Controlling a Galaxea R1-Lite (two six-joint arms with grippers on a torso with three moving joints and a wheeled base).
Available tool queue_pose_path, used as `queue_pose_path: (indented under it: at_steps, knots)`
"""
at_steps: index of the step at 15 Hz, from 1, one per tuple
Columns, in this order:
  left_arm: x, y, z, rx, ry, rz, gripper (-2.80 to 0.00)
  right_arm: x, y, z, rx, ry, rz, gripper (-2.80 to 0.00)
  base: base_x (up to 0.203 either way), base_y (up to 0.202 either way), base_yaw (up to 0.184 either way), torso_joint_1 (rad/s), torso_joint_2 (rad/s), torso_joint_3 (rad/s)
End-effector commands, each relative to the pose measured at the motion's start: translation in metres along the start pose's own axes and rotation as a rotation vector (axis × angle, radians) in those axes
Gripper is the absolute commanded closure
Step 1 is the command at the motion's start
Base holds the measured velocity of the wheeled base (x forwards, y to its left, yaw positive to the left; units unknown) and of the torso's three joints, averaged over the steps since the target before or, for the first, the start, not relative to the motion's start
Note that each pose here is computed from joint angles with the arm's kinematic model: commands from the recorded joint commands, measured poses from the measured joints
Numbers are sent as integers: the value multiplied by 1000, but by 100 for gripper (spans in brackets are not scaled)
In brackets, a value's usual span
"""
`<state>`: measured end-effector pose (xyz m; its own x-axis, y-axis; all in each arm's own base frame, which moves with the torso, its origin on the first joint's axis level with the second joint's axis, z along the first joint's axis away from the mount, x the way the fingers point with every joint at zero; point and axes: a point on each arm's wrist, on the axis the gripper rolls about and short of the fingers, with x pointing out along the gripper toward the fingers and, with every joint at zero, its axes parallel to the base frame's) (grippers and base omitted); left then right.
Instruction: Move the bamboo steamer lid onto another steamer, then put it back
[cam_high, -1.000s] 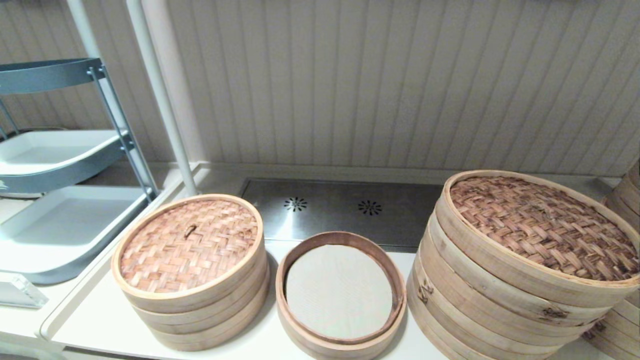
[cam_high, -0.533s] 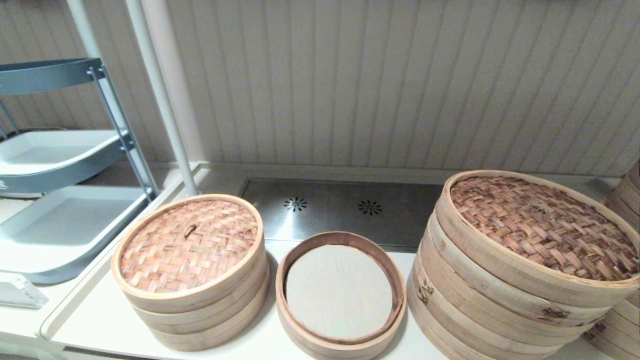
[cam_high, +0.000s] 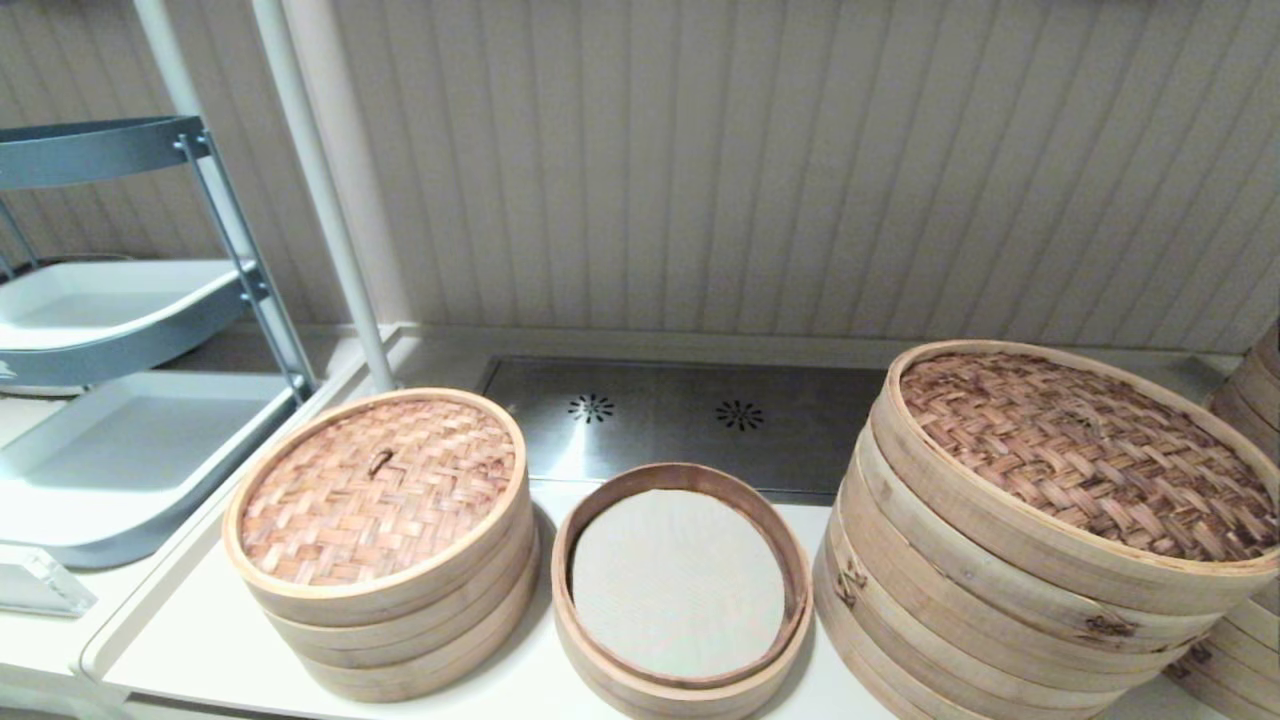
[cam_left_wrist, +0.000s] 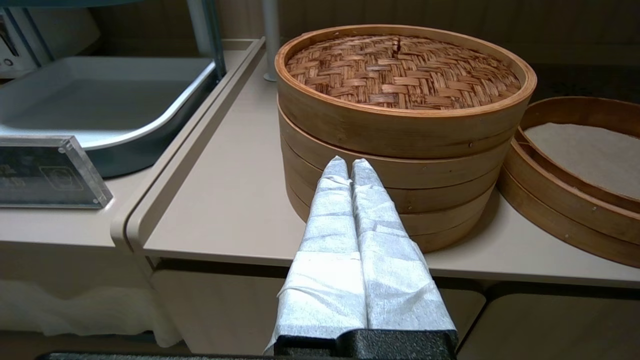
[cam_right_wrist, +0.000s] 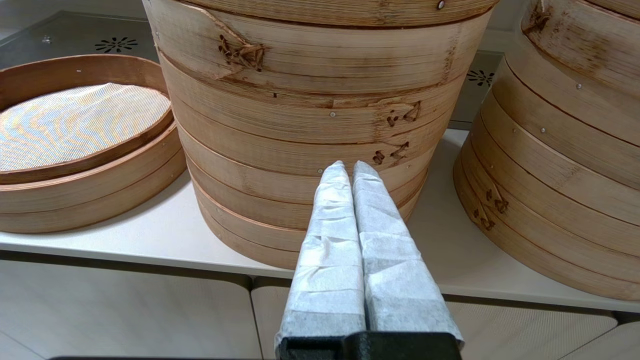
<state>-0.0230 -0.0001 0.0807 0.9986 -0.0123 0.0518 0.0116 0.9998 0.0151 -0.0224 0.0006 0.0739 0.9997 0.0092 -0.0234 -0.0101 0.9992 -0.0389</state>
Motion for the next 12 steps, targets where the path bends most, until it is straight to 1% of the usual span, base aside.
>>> queue_pose_path:
  at_steps: [1, 12]
  knots:
    - [2, 0, -8, 0, 27, 0, 0, 0, 0, 0, -1, 3, 2, 0, 0, 0, 0, 0, 0, 0]
    - [2, 0, -8, -1, 26, -2, 0, 0, 0, -1, 0, 4, 0, 0, 0, 0, 0, 0, 0, 0]
